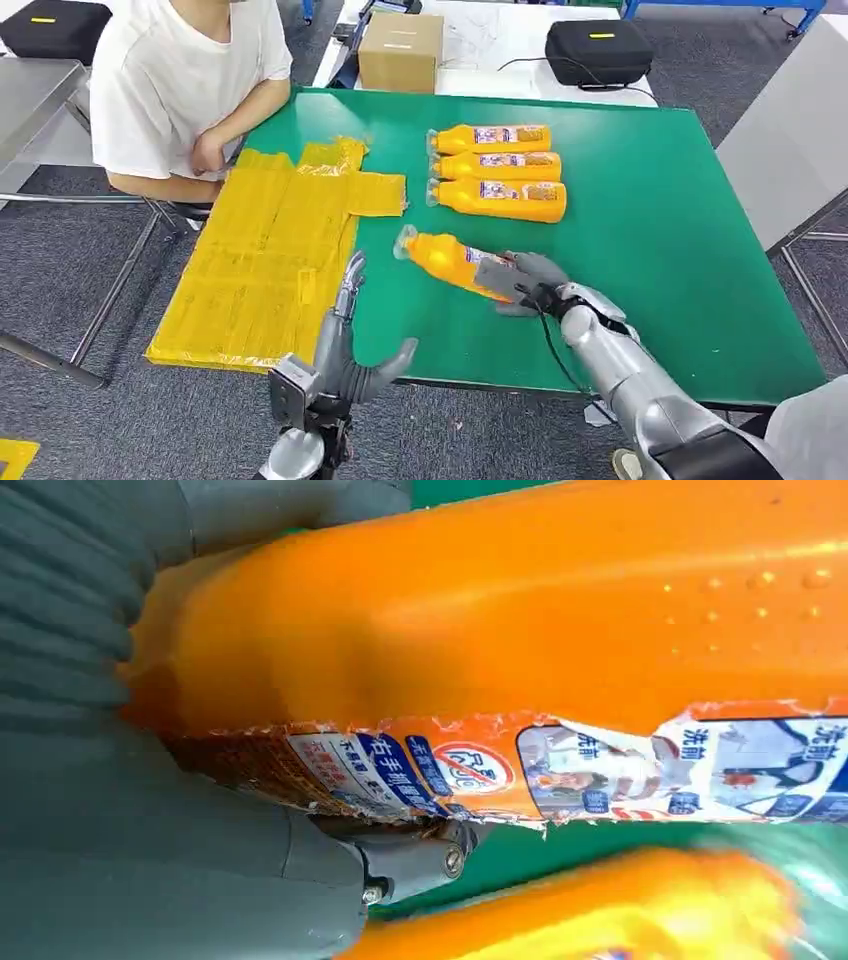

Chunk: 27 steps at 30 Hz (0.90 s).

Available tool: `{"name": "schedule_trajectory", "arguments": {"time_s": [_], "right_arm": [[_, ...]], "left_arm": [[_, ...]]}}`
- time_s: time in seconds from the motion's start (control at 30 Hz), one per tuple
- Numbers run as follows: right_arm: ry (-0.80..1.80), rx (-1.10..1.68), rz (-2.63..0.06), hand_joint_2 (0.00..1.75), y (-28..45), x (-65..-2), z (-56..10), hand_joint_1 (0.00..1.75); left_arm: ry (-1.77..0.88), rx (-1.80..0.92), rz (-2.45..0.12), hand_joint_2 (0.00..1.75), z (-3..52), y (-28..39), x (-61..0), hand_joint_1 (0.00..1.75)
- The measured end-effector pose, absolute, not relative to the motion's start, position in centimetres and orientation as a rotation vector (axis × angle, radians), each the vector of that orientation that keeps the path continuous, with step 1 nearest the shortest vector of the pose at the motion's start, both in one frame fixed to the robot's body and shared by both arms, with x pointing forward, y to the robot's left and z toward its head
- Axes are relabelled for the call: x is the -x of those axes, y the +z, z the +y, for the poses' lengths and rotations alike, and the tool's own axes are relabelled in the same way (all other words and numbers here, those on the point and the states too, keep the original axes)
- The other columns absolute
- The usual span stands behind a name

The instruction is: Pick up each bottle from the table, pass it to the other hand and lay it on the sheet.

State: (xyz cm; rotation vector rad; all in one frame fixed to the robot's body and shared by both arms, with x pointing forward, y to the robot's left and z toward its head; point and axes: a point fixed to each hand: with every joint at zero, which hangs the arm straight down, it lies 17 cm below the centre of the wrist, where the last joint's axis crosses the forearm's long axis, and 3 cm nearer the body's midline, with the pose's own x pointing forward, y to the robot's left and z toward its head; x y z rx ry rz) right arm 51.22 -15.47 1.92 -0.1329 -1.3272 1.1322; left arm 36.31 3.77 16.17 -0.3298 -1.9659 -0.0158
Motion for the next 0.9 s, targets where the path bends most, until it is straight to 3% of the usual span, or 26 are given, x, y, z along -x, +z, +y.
{"name": "schedule_trajectory", "arguments": {"time_s": [0.2, 0.3, 0.7, 0.9], "right_arm": [[0.756, -0.041, -1.601, 1.75, 5.7, -46.4, -10.2, 1.75], [0.674, -0.080, -1.699, 1.75, 8.9, -44.7, -8.6, 1.75], [0.659, -0.110, -1.827, 1.75, 12.8, -42.8, -7.1, 1.75], [0.830, -0.209, -1.786, 1.75, 11.1, -40.3, -3.1, 1.75]], "left_arm": [[0.271, 0.448, -1.563, 1.75, 6.4, 9.5, -38.0, 0.00], [0.343, 0.495, -1.479, 1.75, 7.1, 7.6, -37.7, 0.00], [0.362, 0.647, -1.420, 1.75, 6.0, 7.5, -36.6, 0.00], [0.226, 0.754, -1.531, 1.75, 3.7, 10.8, -34.9, 0.00]]}}
